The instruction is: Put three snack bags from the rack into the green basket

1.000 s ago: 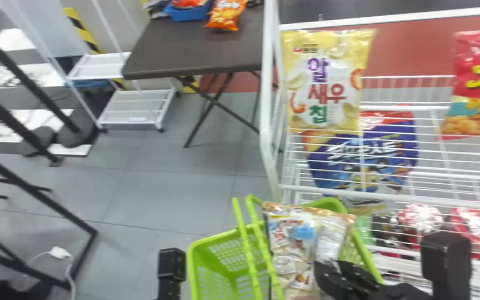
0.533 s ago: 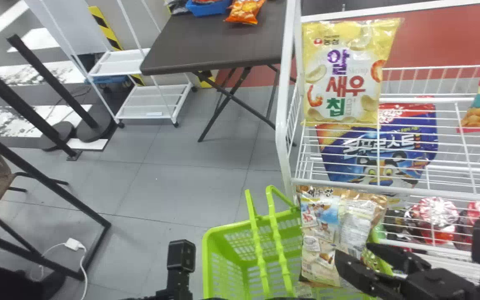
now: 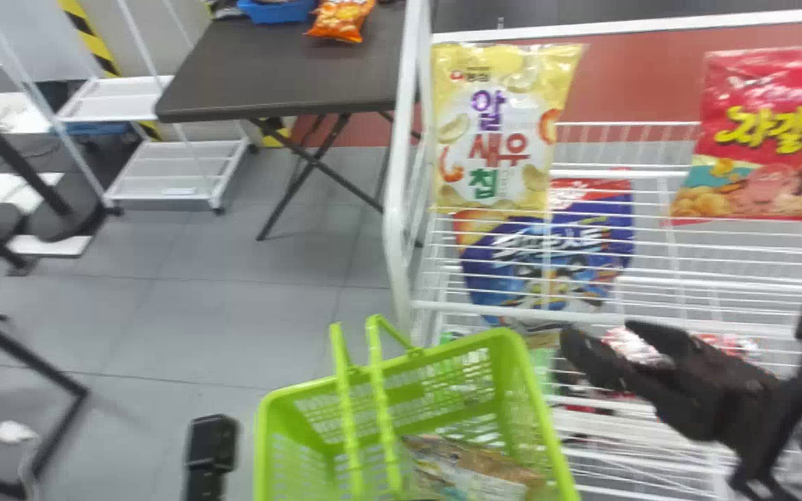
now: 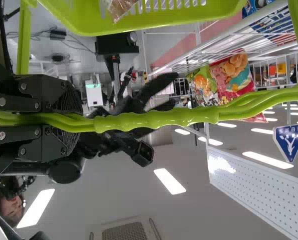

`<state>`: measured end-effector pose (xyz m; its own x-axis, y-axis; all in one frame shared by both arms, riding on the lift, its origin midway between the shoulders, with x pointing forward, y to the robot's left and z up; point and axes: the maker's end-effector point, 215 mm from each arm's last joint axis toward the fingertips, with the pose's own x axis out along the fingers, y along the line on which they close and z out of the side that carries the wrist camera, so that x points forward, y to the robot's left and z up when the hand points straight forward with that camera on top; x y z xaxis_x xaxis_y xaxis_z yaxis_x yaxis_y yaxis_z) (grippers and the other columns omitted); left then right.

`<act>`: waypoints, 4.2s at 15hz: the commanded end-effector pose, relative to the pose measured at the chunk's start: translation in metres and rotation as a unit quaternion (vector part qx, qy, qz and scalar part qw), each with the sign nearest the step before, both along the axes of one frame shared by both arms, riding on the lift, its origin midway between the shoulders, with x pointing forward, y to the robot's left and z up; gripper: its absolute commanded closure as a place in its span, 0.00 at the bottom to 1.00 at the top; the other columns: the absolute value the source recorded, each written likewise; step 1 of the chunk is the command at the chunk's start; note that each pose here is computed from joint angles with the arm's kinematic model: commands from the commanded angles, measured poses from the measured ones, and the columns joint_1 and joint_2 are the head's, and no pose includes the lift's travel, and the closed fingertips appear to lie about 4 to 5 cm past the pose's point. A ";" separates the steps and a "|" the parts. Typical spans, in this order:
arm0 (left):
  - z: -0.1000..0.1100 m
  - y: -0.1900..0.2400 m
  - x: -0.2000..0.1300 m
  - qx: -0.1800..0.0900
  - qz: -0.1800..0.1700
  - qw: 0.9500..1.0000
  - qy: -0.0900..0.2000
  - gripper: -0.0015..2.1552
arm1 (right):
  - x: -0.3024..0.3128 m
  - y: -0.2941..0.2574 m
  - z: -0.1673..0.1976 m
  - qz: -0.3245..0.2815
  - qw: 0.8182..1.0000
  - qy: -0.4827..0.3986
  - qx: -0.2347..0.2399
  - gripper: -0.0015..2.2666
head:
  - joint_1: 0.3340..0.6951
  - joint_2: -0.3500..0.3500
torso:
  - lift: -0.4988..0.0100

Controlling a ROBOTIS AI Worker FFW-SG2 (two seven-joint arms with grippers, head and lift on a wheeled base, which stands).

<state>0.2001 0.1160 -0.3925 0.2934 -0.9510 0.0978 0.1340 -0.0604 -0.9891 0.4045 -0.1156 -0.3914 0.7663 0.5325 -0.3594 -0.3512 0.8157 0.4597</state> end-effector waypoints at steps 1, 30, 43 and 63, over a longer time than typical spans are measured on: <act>0.002 0.001 0.000 -0.005 0.001 1.000 -0.002 1.00 | 0.058 -0.047 0.006 -0.049 0.998 -0.024 -0.033 0.03 | 1.00 0.53 | 0.98; 0.004 0.006 0.015 -0.010 -0.003 1.000 -0.009 1.00 | 0.117 -0.144 0.037 -0.150 0.976 -0.105 -0.115 1.00 | 1.00 0.15 | 0.98; 0.003 0.007 0.011 -0.009 -0.002 1.000 -0.004 1.00 | -0.087 0.047 0.028 0.104 0.989 0.106 0.022 1.00 | 1.00 0.55 | 0.98; 0.002 0.011 0.009 -0.009 0.004 1.000 -0.001 1.00 | -0.006 -0.026 0.033 0.030 0.997 0.072 0.009 0.01 | 1.00 0.75 | 0.98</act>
<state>0.2091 0.1255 -0.3922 0.2975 -0.9488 0.1067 0.1338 -0.0692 -0.9886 0.3575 -0.0844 -0.3777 0.5495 0.6863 -0.4766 -0.3798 0.7132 0.5892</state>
